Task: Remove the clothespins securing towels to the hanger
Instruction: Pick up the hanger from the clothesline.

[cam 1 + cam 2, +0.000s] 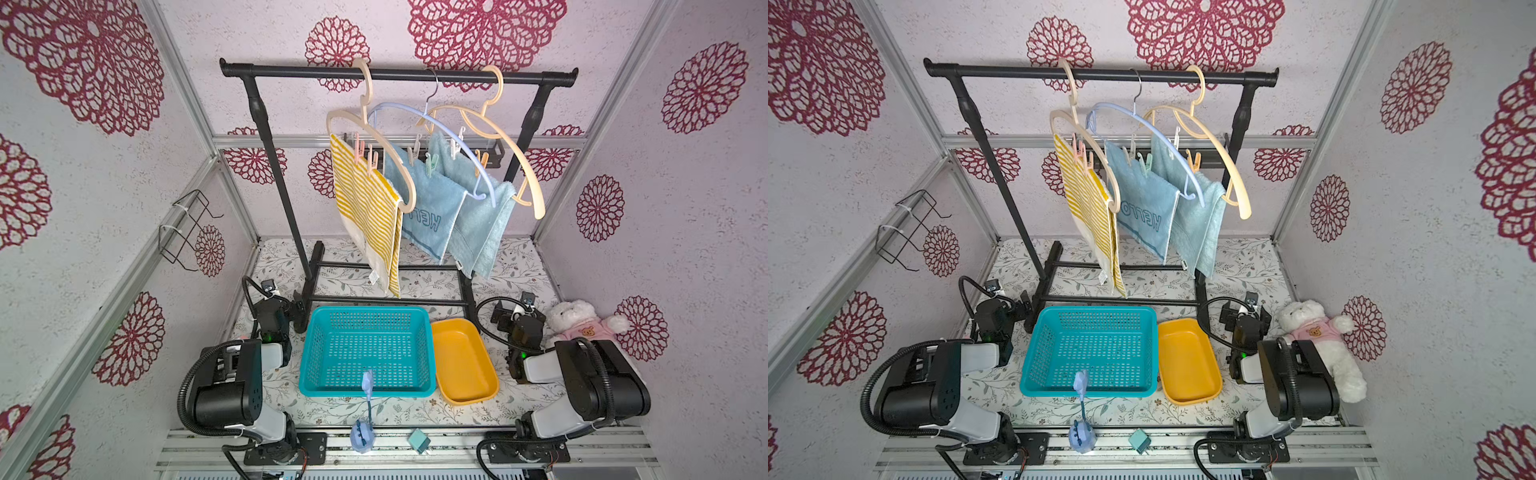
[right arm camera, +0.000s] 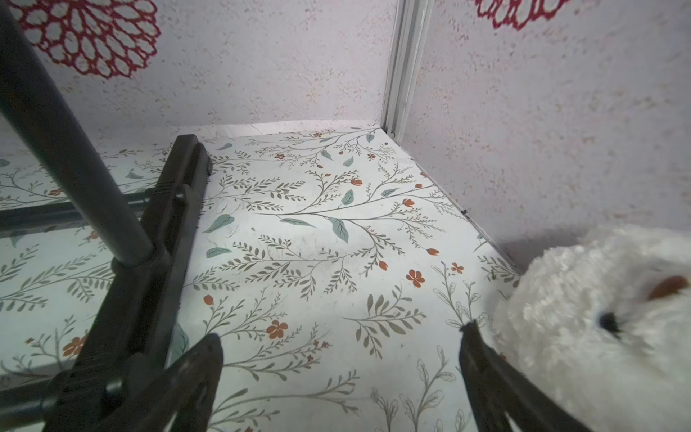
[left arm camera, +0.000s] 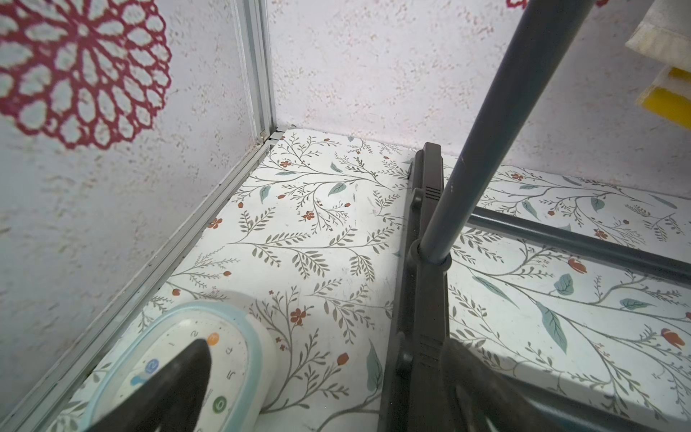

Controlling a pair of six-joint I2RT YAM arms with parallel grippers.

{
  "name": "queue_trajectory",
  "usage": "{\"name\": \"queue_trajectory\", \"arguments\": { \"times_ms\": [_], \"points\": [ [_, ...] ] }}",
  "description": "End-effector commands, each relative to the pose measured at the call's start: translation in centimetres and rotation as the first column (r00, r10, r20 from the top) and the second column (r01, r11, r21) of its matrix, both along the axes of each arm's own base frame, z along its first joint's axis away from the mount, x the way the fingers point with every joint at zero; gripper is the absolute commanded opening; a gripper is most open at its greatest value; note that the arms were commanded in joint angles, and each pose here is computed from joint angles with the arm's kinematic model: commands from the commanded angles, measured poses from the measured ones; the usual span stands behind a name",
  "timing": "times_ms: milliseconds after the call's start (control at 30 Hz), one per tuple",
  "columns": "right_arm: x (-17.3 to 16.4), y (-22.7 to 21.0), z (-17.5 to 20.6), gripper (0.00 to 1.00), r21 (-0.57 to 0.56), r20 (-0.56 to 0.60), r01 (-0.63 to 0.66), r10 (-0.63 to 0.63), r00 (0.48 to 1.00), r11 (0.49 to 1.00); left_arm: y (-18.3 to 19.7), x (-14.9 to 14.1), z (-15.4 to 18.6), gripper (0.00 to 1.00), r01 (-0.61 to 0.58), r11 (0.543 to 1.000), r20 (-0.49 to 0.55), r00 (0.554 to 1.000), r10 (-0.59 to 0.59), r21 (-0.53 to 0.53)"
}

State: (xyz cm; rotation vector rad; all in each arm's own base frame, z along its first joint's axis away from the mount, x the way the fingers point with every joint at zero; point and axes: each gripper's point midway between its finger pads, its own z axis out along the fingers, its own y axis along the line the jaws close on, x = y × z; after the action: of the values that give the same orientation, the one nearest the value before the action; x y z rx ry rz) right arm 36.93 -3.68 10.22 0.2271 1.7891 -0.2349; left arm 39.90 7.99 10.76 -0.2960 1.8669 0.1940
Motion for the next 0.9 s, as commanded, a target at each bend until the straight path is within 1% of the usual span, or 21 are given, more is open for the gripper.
{"name": "queue_trajectory", "arguments": {
  "times_ms": [0,567,600,633,667,700,733,767,800,833,867],
  "points": [
    [0.3,0.1,1.4,0.99,-0.007,0.05,-0.006,0.006,0.999,1.0,-0.2,0.4,1.0,0.97,0.012,1.0,0.03,0.999,-0.012,0.001],
    [0.5,0.1,1.2,0.99,-0.001,0.042,-0.01,0.011,0.999,1.0,0.0,0.5,1.0,0.97,0.011,1.0,0.027,1.0,-0.011,0.01],
    [0.4,0.1,1.2,0.98,-0.003,0.043,-0.011,0.011,0.999,1.0,-0.1,0.5,1.0,0.97,0.011,1.0,0.027,1.0,-0.012,0.01],
    [0.4,0.1,1.2,0.96,-0.003,0.044,-0.011,0.011,0.999,1.0,-0.1,0.4,1.0,1.0,0.01,1.0,0.029,1.0,-0.011,0.009],
    [0.3,0.1,1.5,0.94,-0.004,0.056,-0.009,0.009,0.998,1.0,-0.1,0.4,1.1,0.94,0.01,1.0,0.034,0.999,-0.01,0.002],
    [0.3,0.1,1.8,0.93,-0.011,0.047,0.002,-0.002,0.999,1.0,0.4,0.3,1.8,0.89,-0.022,1.0,0.06,0.998,0.021,0.015],
    [0.3,0.2,2.6,0.92,-0.024,0.038,0.004,-0.003,0.999,1.0,0.8,0.1,2.8,0.87,-0.055,0.998,0.081,0.995,0.053,0.024],
    [0.4,0.4,3.8,0.91,-0.035,0.022,0.004,-0.004,1.0,0.999,1.1,-0.4,3.2,0.86,-0.089,0.996,0.049,0.995,0.088,0.023],
    [0.5,0.5,5.2,0.9,-0.016,0.009,0.01,-0.009,1.0,1.0,1.2,-0.8,4.3,0.81,-0.113,0.993,0.026,0.993,0.112,0.022],
    [0.6,0.7,6.7,0.91,0.02,0.015,0.004,-0.004,1.0,1.0,1.1,-1.1,5.7,0.8,-0.127,0.992,0.032,0.991,0.127,0.015],
    [0.6,1.1,8.5,0.89,0.045,0.027,-0.016,0.015,1.0,0.999,0.9,-1.5,7.5,0.8,-0.134,0.991,0.063,0.989,0.134,-0.011]
  ]
}}
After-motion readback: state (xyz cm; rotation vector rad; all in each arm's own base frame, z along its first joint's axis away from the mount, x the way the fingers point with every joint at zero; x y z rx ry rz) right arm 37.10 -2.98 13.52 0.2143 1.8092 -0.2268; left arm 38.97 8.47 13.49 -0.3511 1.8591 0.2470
